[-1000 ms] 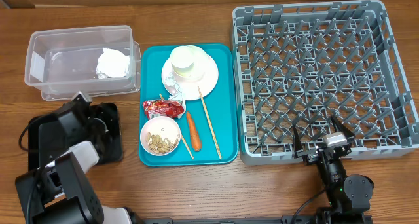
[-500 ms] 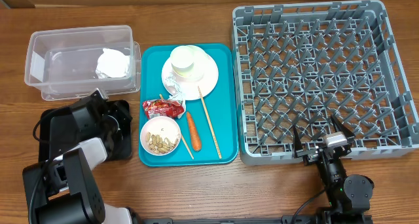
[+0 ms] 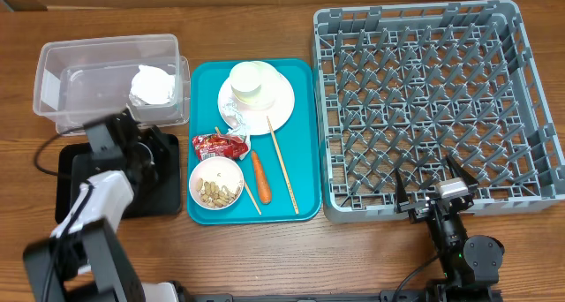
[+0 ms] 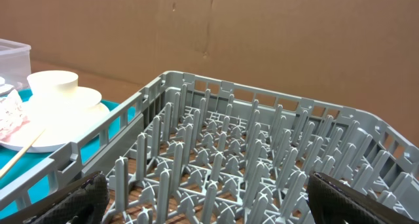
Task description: Sort waste into correct bins and load items into the dishwasher
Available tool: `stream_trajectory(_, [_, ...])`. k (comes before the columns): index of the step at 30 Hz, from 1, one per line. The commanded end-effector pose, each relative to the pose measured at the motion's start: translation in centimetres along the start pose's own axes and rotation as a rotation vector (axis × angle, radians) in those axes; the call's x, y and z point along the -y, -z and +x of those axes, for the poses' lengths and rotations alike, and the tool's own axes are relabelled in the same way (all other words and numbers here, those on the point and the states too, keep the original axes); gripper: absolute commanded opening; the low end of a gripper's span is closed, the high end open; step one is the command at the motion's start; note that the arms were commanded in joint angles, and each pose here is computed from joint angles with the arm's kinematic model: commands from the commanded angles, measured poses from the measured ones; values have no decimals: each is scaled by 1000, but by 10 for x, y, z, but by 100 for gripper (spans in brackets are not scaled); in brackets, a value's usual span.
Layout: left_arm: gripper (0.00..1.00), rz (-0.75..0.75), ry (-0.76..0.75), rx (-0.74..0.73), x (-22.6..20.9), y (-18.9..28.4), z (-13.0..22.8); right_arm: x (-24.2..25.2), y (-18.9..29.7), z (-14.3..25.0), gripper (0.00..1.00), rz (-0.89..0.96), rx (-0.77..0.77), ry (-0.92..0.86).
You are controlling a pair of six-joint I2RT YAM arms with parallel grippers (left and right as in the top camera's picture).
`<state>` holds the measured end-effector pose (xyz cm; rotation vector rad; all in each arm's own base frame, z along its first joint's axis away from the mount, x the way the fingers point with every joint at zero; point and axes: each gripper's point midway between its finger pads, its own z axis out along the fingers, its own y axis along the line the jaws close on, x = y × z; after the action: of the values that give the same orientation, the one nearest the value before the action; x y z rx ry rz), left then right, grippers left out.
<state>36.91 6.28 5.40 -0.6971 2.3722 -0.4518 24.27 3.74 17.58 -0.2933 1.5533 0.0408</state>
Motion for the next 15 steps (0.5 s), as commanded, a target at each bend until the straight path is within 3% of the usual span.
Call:
stream_trajectory(1, [4, -216, 39, 138, -13, 49, -49, 0, 0, 2, 100, 2, 4, -6])
stream_trajectory(4, [4, -422, 192, 175, -43, 91, -52, 0, 0, 2, 100, 2, 4, -7])
stream_trajectory(9, [4, -595, 325, 189, -91, 133, -41, 0, 0, 2, 100, 2, 4, -7])
stream_trajectory(12, [4, -522, 337, 160, -100, 134, -42, 0, 0, 2, 100, 2, 4, -7])
stream_trajectory(15, [4, -243, 220, 170, -66, 123, -64, 0, 0, 2, 100, 2, 4, -7])
